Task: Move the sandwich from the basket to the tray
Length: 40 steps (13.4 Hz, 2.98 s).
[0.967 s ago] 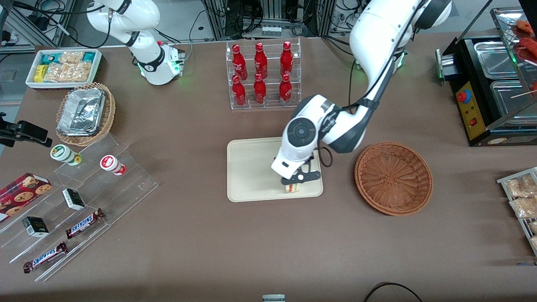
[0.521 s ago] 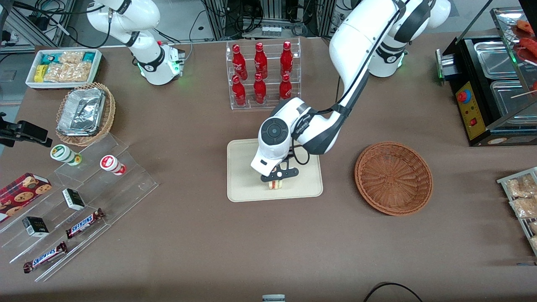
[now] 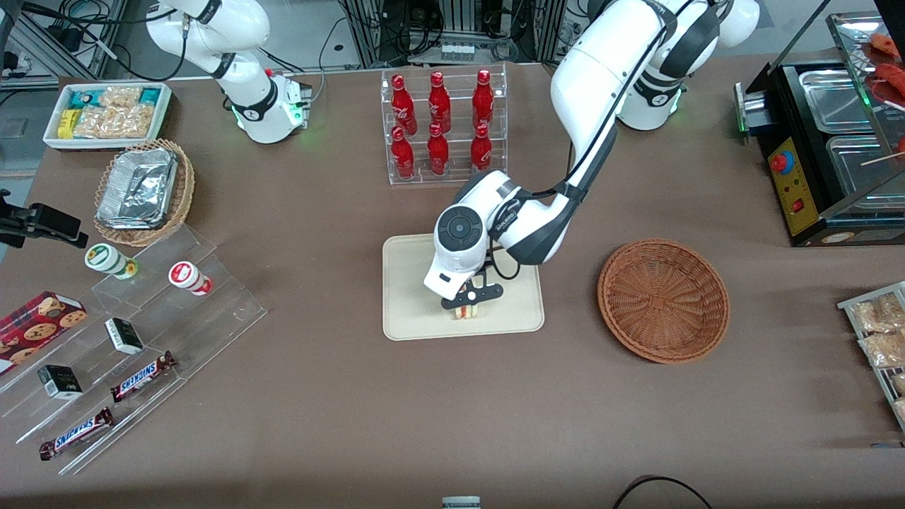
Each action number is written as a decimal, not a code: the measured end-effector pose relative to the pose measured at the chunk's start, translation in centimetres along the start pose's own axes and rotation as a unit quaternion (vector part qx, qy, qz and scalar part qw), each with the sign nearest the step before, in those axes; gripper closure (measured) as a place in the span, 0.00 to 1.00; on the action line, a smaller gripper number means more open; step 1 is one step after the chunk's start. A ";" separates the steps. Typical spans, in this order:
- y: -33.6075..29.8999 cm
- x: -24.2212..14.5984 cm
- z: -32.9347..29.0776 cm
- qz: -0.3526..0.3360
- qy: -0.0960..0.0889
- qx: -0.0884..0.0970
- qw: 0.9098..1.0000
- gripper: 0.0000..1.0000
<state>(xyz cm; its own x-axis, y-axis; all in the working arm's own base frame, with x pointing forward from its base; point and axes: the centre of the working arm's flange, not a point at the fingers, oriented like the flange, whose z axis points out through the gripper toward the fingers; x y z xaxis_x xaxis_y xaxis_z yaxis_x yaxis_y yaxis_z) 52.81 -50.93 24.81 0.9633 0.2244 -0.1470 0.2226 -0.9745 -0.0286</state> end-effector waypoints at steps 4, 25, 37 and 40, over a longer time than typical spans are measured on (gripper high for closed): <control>1.2 -1.9 1.7 -0.003 -0.005 0.010 1.000 0.81; -11.4 6.1 -19.7 0.014 0.055 0.015 0.998 0.00; -35.6 10.9 -27.2 0.138 0.018 0.018 0.990 0.00; -40.2 9.6 -29.9 0.173 0.000 0.013 0.985 0.00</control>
<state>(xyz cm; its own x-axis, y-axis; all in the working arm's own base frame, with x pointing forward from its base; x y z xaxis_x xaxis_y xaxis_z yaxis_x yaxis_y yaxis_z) 57.52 -9.42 54.08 0.9810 -0.1209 -0.1517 -0.1228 -0.9924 -0.0029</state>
